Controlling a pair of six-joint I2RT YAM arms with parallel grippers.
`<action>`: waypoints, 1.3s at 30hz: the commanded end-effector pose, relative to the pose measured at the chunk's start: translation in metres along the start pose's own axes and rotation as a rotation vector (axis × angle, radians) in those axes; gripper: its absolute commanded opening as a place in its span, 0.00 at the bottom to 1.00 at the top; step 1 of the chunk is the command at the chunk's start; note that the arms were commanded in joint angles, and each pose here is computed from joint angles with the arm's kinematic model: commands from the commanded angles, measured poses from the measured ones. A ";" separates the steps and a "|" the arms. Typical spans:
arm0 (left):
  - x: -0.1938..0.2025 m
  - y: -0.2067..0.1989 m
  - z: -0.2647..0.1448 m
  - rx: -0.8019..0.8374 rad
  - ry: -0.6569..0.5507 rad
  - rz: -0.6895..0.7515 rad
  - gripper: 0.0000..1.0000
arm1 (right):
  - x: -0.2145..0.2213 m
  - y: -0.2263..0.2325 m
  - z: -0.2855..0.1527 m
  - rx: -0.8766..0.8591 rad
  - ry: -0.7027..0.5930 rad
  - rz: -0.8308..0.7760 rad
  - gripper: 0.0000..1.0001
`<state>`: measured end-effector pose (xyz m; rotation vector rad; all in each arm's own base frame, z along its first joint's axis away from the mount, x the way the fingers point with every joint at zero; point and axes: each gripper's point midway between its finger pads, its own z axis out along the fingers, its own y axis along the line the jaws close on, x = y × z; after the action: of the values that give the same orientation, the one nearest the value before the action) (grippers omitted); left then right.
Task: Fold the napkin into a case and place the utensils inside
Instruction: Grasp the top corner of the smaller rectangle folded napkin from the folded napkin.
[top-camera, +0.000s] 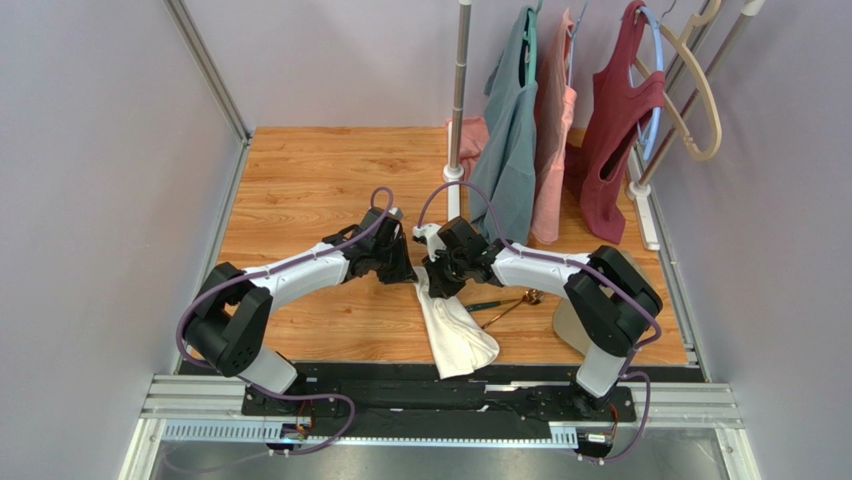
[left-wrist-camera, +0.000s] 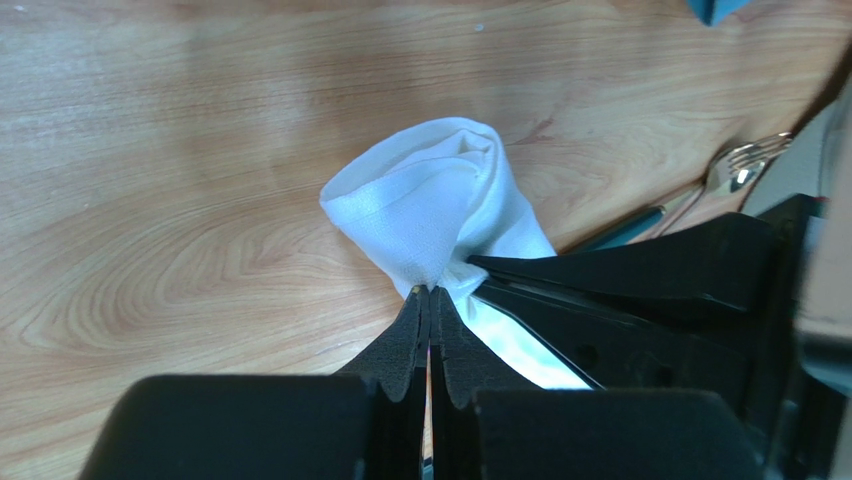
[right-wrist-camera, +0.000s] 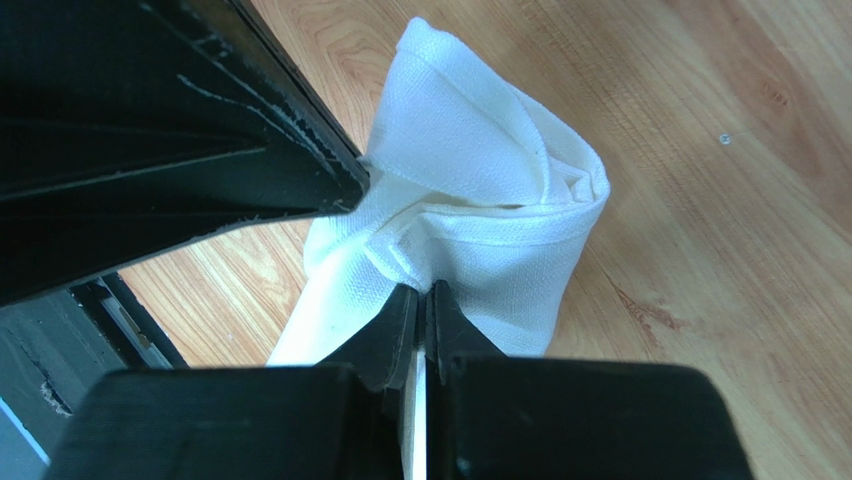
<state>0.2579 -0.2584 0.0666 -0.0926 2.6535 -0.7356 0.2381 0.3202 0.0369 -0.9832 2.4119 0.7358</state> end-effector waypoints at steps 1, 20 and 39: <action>-0.018 -0.024 -0.008 0.114 -0.071 0.005 0.00 | 0.000 0.001 0.004 -0.008 0.018 0.003 0.00; -0.006 -0.023 -0.002 0.155 -0.045 -0.007 0.00 | -0.038 0.012 0.013 -0.044 -0.009 0.081 0.00; -0.008 -0.007 -0.023 0.049 -0.098 0.097 0.33 | -0.020 0.018 0.018 -0.106 0.014 0.181 0.04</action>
<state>0.2556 -0.2504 0.0880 -0.0709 2.5454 -0.7796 0.2417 0.3448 0.0329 -0.8462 2.5397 0.8541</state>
